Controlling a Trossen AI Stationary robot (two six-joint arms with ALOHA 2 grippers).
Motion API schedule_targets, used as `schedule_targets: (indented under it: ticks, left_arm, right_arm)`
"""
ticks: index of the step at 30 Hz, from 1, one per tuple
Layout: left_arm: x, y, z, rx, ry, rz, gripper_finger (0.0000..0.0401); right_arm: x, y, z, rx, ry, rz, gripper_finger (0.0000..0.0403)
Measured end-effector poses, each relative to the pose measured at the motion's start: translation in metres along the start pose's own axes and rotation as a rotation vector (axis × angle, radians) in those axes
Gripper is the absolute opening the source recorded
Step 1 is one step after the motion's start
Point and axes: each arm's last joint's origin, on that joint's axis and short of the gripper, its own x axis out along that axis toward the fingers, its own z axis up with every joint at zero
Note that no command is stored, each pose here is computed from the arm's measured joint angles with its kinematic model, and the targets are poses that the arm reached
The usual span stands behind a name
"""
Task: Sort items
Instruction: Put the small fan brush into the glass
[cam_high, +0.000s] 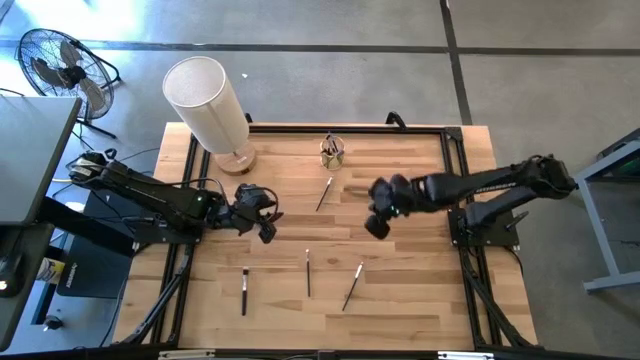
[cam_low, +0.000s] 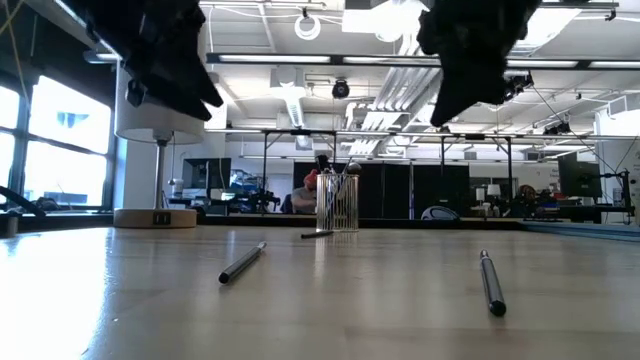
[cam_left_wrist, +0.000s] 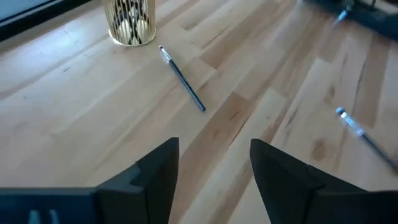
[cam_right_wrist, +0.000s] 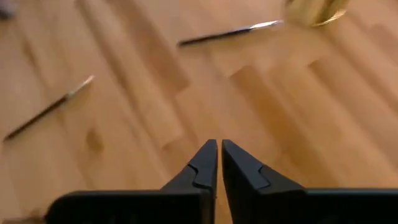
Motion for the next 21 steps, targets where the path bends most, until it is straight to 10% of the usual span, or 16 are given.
schedule_targets:
  ticks: [12, 21]
  left_arm:
    - [-0.008, -0.033, 0.036, -0.437, 0.358, 0.231, 0.0198]
    - [-0.007, -0.041, -0.014, -0.701, 0.705, 0.451, 0.0198]
  right_arm:
    - [0.029, 0.015, -0.08, 0.122, 0.13, 0.141, 0.0002]
    - [0.022, 0.028, -0.11, 0.053, 0.221, 0.239, 0.0002]
